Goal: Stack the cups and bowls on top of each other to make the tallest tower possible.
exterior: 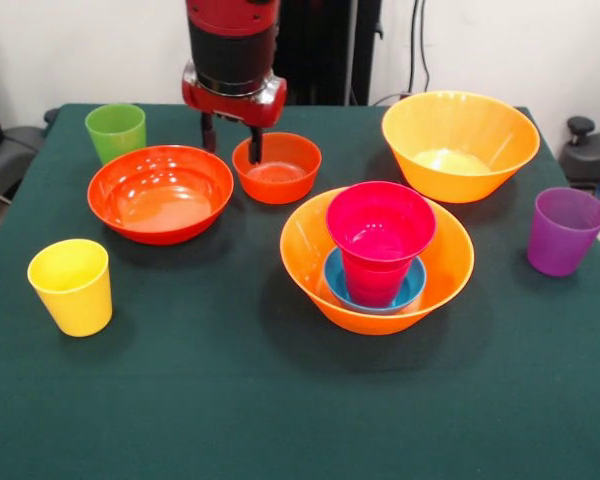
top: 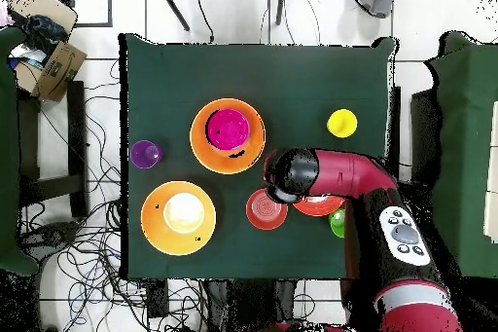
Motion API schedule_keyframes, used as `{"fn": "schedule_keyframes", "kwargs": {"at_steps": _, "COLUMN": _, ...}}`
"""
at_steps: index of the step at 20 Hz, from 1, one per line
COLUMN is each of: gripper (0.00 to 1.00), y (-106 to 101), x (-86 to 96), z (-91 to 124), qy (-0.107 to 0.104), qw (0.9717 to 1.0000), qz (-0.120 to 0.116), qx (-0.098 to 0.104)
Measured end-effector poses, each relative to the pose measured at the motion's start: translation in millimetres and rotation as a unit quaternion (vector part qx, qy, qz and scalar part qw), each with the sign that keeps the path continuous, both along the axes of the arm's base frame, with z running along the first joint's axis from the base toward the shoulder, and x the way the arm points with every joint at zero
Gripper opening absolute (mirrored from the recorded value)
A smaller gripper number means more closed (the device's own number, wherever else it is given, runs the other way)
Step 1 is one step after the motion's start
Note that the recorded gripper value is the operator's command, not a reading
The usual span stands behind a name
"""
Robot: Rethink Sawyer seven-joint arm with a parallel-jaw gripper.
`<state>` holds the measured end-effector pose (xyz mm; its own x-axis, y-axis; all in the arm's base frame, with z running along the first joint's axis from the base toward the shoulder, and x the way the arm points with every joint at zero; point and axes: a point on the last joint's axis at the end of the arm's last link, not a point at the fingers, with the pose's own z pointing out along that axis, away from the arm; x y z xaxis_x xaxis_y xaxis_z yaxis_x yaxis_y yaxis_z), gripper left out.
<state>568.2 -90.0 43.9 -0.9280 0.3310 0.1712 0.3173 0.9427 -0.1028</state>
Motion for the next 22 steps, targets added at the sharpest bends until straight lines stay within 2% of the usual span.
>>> {"fn": "schedule_keyframes", "kwargs": {"at_steps": 6, "gripper": 1.00, "y": -10, "x": -26.0, "z": -5, "qy": 0.022, "qw": 0.9996, "qz": -0.016, "qx": 0.010}}
{"fn": "schedule_keyframes", "kwargs": {"at_steps": 15, "gripper": 1.00, "y": -5, "x": -37.7, "z": -22, "qy": 0.040, "qw": 0.9988, "qz": -0.018, "qx": 0.020}}
{"fn": "schedule_keyframes", "kwargs": {"at_steps": 22, "gripper": 1.00, "y": 1, "x": -44.1, "z": -41, "qy": 0.042, "qw": 0.9986, "qz": -0.016, "qx": 0.028}}
